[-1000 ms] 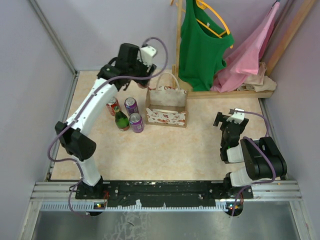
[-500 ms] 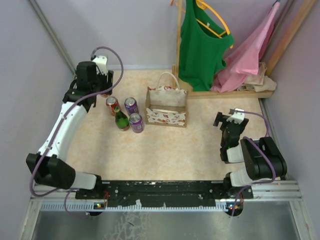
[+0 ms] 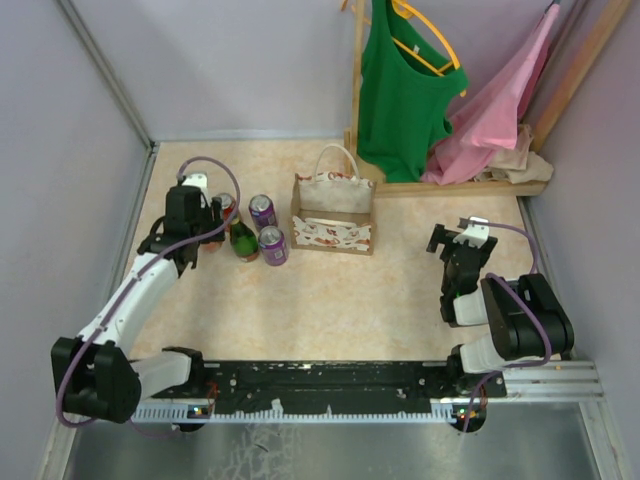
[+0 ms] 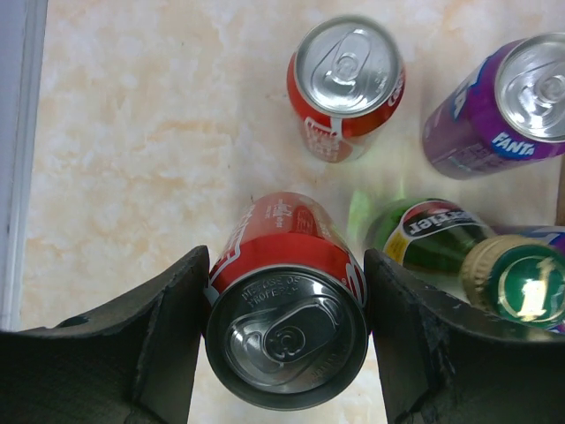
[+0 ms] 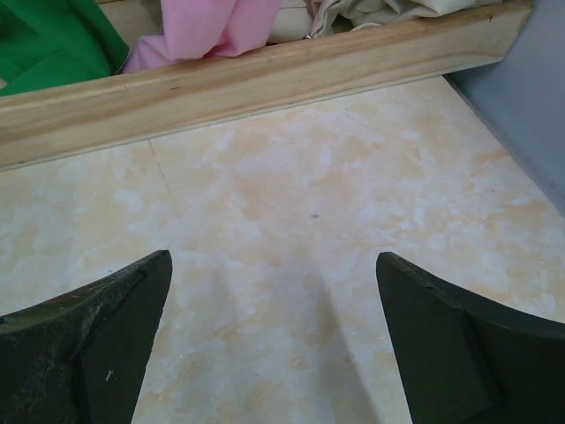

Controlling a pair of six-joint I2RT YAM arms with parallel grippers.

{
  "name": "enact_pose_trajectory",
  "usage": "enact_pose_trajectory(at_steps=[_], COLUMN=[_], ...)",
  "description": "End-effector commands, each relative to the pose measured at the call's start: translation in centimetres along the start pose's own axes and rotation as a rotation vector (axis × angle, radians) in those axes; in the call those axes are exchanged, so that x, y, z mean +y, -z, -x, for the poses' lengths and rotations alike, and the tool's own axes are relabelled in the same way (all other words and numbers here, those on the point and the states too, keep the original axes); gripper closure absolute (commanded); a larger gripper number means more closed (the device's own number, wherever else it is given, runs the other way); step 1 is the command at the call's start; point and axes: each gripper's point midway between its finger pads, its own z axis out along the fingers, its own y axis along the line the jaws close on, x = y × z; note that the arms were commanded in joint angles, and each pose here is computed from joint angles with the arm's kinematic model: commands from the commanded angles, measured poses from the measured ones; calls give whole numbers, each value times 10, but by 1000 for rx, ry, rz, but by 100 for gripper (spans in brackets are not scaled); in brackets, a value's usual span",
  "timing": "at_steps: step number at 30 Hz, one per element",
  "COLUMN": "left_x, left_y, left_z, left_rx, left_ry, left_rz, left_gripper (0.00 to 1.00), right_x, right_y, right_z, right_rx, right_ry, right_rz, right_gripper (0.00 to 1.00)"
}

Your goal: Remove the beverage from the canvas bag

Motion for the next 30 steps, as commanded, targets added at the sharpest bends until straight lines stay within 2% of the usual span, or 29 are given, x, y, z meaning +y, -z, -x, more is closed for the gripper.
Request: enact_pose_trajectory(at_steps=[1, 5, 11, 18, 23, 30], left_x=[10, 9, 6, 9, 8, 5], left_y=[3, -9, -33, -43, -46, -49], left_z=[35, 21, 11, 0, -6, -7], left_rx=[-199, -197, -137, -95, -76, -67], left_ry=[150, 206, 201, 208, 225, 249], left_rz=[56, 71, 98, 112, 105, 86], left_gripper=[100, 100, 100, 92, 76, 44], right_x=[1, 1, 1, 1, 1, 0], right_y=[-6, -6, -6, -6, -6, -6], right_z=[21, 21, 21, 21, 21, 21], right_rx=[-67, -66, -67, -67, -67, -66], right_ry=[-28, -26, -27, -27, -27, -27], right_rz=[-6, -6, -6, -6, -7, -7], right_gripper=[1, 1, 1, 1, 1, 1])
